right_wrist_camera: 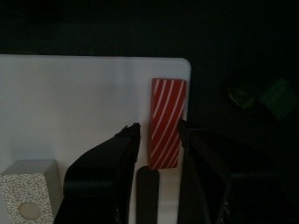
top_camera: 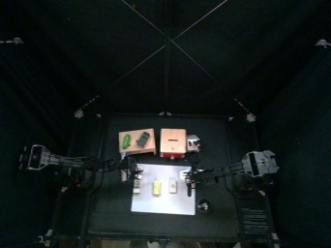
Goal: Grab salmon
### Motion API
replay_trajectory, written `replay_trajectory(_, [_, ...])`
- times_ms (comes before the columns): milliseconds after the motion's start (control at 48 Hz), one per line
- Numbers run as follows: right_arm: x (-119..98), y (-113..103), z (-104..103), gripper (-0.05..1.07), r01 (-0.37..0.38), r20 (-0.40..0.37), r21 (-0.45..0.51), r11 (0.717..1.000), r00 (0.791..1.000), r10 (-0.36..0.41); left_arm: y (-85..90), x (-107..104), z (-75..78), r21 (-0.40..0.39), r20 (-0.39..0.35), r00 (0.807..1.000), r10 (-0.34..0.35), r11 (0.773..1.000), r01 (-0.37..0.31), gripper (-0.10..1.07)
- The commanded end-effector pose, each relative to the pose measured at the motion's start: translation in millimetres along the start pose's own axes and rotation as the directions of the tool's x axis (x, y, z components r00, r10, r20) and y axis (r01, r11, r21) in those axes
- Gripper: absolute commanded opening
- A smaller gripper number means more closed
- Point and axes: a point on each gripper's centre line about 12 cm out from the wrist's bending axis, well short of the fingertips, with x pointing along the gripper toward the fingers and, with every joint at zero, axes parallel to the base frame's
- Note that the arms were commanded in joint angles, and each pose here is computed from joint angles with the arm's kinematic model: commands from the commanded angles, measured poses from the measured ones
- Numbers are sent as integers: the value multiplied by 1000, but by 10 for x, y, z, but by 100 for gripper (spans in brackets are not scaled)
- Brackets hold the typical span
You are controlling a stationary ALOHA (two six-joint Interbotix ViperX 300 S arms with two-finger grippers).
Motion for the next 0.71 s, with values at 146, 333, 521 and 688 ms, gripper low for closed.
replay_trajectory(146, [-203, 50, 91, 78, -54, 24, 1, 999, 998, 54, 15, 6, 72, -2, 25, 1000, 7, 1000, -7, 87])
replay_trajectory(333, [-204, 39, 99, 78, -47, 43, -14, 999, 998, 47, 14, 3, 60, -2, 22, 1000, 6, 1000, -6, 87])
replay_trajectory(521, [-147, -19, 82, 78, -38, 35, -17, 999, 999, 39, 14, 3, 60, 0, 22, 1000, 6, 1000, -6, 87])
replay_trajectory(688, [-87, 5, 40, 78, -77, 10, -22, 997, 997, 77, 12, 1, 46, -1, 18, 1000, 5, 1000, -5, 87])
